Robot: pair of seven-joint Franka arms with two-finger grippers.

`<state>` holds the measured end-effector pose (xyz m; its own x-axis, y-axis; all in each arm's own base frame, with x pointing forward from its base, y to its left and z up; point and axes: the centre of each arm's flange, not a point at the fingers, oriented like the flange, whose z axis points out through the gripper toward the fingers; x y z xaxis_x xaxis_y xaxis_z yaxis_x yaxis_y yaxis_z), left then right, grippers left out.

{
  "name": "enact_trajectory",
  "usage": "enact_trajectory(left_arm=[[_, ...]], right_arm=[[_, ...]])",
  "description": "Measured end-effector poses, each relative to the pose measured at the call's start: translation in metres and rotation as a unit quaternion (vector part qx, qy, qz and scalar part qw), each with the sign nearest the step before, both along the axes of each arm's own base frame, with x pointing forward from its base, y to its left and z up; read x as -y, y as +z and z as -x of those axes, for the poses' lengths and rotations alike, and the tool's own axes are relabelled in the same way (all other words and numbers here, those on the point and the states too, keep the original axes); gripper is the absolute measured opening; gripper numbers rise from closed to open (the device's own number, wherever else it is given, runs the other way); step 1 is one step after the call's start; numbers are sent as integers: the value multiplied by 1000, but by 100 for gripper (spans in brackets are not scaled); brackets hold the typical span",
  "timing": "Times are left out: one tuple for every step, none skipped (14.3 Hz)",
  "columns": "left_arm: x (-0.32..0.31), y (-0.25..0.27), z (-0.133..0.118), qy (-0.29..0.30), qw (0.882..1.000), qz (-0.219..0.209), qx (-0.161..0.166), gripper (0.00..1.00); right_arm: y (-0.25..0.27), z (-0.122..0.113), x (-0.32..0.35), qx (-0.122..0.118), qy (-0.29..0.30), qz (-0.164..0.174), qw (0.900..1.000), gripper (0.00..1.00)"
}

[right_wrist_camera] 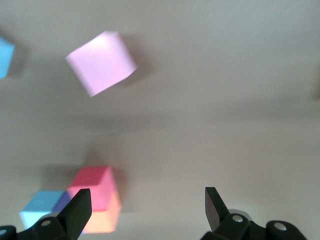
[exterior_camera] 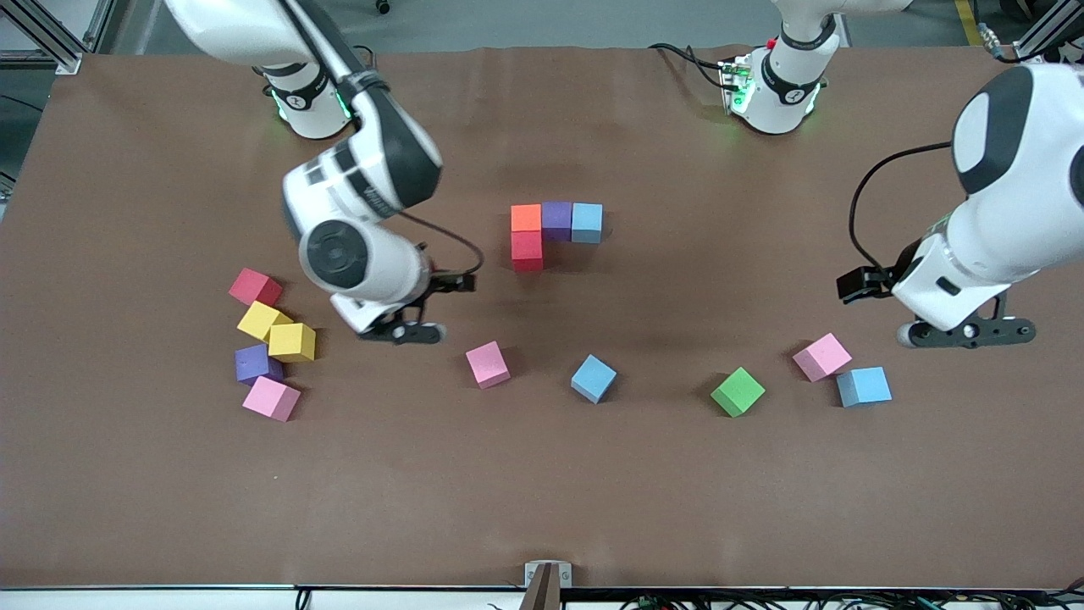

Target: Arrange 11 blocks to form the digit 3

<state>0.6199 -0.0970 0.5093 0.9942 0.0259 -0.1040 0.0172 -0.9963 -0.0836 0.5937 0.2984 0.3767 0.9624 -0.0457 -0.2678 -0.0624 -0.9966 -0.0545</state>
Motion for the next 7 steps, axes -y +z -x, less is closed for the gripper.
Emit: enact_trajectory(left_arm=[[2,-8,-4,8,1000,-1,0,100],[4,-19,-8,18,1000,-2,-1,100],[5,-32,-13,30,1000,-3,-3,100],[6,-44,-18,45,999,-4,-2,100],[7,-53,-22,62,998,-6,-2,100],[9,-63,-25,80,997,-8,-1,100],[13,-72,-29,91,996,-8,2,100]], right_arm=[[0,-13,27,5,-5,6,1000,100],[0,-24,53,8,-18,11,1000,100],[0,-34,81,11,-35,14,999,100],[0,-44,110,14,-53,18,998,100],[0,-53,139,21,-70,23,997,100],[1,-61,164,32,-84,29,996,100],[1,-68,186,44,-94,38,994,100]])
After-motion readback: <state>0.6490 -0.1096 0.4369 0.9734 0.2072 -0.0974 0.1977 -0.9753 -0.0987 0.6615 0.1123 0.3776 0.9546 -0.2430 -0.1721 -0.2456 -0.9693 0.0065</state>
